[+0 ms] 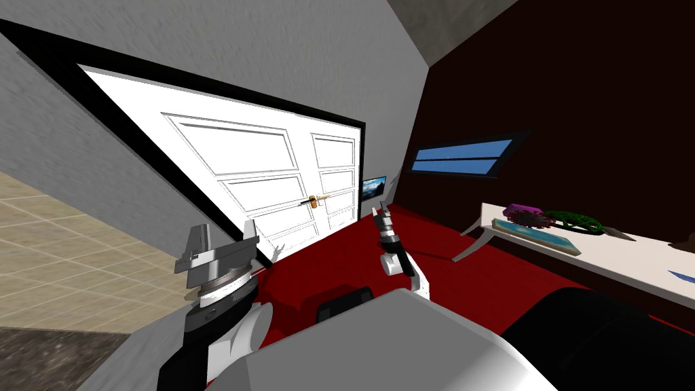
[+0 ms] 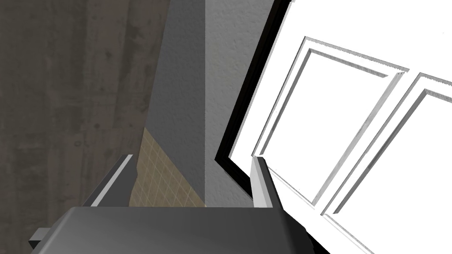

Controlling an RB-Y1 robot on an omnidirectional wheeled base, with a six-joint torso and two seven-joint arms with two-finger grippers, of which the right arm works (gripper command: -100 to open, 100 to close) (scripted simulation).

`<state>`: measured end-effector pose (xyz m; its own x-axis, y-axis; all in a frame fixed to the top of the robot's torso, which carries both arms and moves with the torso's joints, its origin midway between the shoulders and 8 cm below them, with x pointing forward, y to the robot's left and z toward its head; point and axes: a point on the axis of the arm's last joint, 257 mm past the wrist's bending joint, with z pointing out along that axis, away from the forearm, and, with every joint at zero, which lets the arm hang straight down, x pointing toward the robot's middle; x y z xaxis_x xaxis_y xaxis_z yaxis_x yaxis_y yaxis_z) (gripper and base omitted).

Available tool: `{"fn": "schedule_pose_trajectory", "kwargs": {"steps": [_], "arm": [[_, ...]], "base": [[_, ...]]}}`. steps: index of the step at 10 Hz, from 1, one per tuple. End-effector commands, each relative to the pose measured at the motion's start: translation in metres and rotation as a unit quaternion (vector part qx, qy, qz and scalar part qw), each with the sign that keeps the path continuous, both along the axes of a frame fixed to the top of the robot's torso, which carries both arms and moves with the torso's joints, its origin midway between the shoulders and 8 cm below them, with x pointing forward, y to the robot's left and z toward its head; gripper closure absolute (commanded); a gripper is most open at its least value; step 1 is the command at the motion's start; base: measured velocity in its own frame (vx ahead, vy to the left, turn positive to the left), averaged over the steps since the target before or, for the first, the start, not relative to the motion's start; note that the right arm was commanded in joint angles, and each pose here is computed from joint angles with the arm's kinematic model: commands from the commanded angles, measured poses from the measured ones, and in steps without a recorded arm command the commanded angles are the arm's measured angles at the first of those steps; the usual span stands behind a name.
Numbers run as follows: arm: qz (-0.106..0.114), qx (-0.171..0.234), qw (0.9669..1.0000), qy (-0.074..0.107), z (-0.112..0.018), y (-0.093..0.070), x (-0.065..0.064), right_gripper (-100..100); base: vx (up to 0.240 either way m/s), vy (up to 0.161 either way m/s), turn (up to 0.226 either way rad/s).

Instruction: Pull the door open

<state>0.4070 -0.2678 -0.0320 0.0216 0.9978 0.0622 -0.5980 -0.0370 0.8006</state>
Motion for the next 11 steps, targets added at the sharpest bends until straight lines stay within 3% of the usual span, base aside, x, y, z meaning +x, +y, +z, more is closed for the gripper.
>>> {"fn": "schedule_pose_trajectory", "kwargs": {"steps": [1, 4, 8, 11], "arm": [[0.009, -0.002, 0.9999, 0.011, -0.011, 0.003, 0.012, -100], [0.025, -0.006, 0.9993, 0.028, -0.03, 0.01, 0.031, -100], [0.034, -0.009, 0.9982, 0.048, -0.05, 0.013, 0.046, -100], [0.049, -0.014, 0.9963, 0.07, -0.073, 0.019, 0.066, -100]], "base": [[0.102, 0.069, 0.025], [0.097, 0.063, 0.029], [0.066, 0.047, 0.017], [0.082, 0.059, 0.032]]}}
